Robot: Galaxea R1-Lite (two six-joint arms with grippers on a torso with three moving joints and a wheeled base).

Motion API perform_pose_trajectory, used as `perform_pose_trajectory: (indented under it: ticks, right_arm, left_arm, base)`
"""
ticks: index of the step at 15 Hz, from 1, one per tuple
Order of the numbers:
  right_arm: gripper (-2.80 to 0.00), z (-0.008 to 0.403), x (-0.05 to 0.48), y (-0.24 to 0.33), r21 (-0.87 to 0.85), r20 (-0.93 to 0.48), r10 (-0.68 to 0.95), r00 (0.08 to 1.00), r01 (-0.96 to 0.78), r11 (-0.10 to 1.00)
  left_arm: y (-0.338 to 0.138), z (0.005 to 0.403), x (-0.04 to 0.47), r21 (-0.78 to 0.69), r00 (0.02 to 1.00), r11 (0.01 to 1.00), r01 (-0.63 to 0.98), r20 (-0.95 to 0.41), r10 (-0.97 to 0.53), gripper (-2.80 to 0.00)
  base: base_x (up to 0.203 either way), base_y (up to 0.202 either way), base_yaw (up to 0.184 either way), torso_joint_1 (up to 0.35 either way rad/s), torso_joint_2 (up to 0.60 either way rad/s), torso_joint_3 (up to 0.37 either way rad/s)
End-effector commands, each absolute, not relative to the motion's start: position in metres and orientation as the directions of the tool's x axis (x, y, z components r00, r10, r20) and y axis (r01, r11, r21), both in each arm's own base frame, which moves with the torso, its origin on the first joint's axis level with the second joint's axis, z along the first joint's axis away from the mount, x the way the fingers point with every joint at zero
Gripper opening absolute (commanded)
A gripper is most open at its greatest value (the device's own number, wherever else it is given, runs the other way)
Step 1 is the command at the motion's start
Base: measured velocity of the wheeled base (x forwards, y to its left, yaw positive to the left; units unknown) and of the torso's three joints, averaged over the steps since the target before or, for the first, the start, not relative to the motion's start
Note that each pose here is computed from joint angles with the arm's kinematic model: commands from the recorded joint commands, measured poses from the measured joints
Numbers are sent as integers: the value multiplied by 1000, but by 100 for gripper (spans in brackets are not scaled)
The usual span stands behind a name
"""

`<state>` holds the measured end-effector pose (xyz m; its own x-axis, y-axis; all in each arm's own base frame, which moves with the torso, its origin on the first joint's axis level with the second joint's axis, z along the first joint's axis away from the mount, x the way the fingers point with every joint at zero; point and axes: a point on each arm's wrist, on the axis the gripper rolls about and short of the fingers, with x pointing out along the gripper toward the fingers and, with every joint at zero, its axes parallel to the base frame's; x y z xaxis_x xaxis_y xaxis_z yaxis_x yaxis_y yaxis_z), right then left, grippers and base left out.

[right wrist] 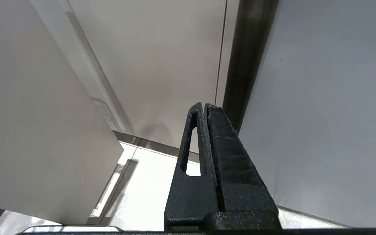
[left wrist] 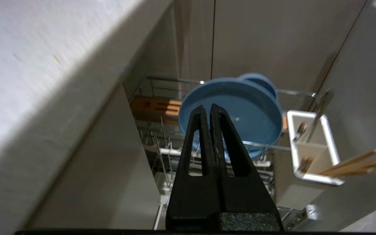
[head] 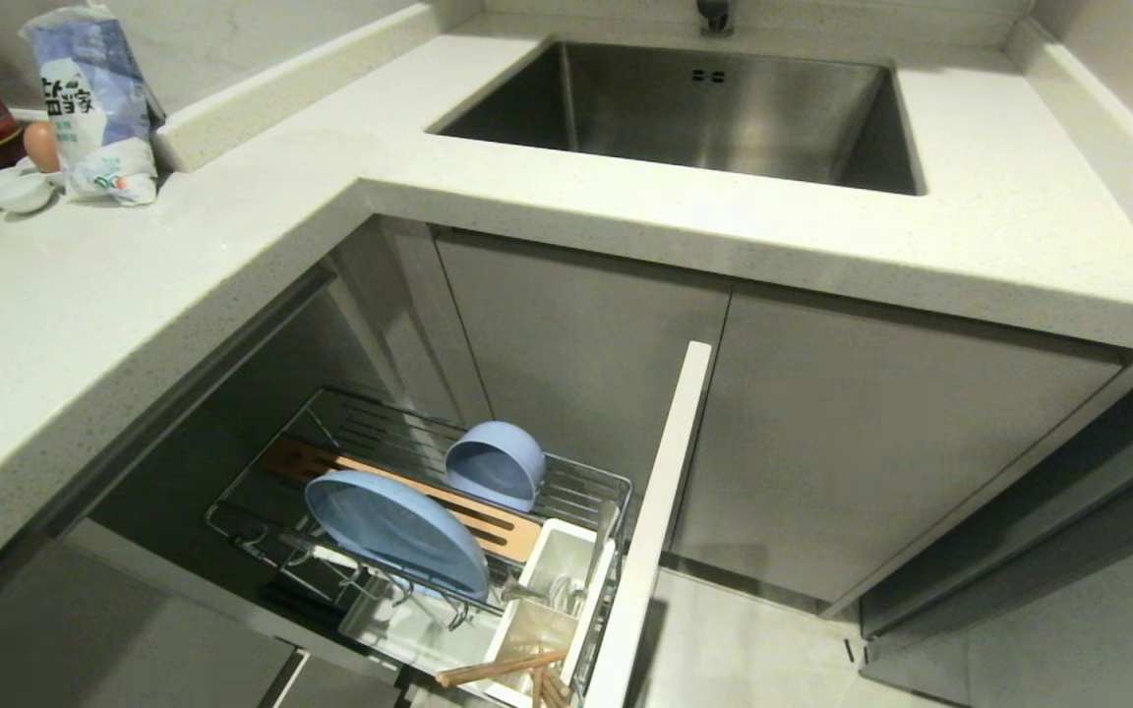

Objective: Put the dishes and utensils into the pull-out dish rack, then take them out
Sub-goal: Take the plate out of the cupboard

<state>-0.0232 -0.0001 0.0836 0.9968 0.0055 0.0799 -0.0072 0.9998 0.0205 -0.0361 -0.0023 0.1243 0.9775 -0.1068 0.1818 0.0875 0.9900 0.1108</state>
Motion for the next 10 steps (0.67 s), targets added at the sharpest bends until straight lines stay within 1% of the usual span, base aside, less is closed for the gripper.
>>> perform_pose_trajectory:
  ticks: [1, 3, 4, 5, 6, 8, 10]
  right_arm:
    - [-280, 76, -21, 0, 21, 56, 6, 998, -7, 1000]
    - [-280, 76, -21, 0, 21, 55, 6, 998, -7, 1000]
    - [-280, 76, -21, 0, 20, 55, 6, 998, -7, 1000]
    - [-280, 76, -21, 0, 20, 55, 6, 998, -7, 1000]
    - [-280, 76, -21, 0, 21, 55, 7, 998, -8, 1000]
    - [-280, 76, -21, 0, 21, 55, 6, 998, -7, 1000]
    - [-280, 76, -21, 0, 20, 55, 6, 998, -7, 1000]
  left_arm:
    - [-2, 93, -24, 119, 979, 989, 86, 174, -106, -280]
    - [-2, 89, -23, 104, 984, 992, 65, 156, -81, -280]
    - [-2, 83, -22, 99, 993, 993, 67, 90, -76, -280]
    - [-2, 81, -22, 92, 995, 994, 67, 66, -73, -280]
    - [-2, 81, -22, 77, 995, 995, 65, 68, -70, -280]
    - [-1, 80, -22, -5, 997, 999, 37, 65, -37, -280]
    - [0, 80, -22, -19, 998, 1000, 20, 64, -18, -280]
  base:
    - [0, 0, 0, 0, 0, 0]
    - [0, 0, 0, 0, 0, 0]
    - [0, 0, 0, 0, 0, 0]
    - [0, 0, 0, 0, 0, 0]
    - [0, 0, 0, 0, 0, 0]
    - [0, 0, 0, 0, 0, 0]
    - [0, 0, 0, 0, 0, 0]
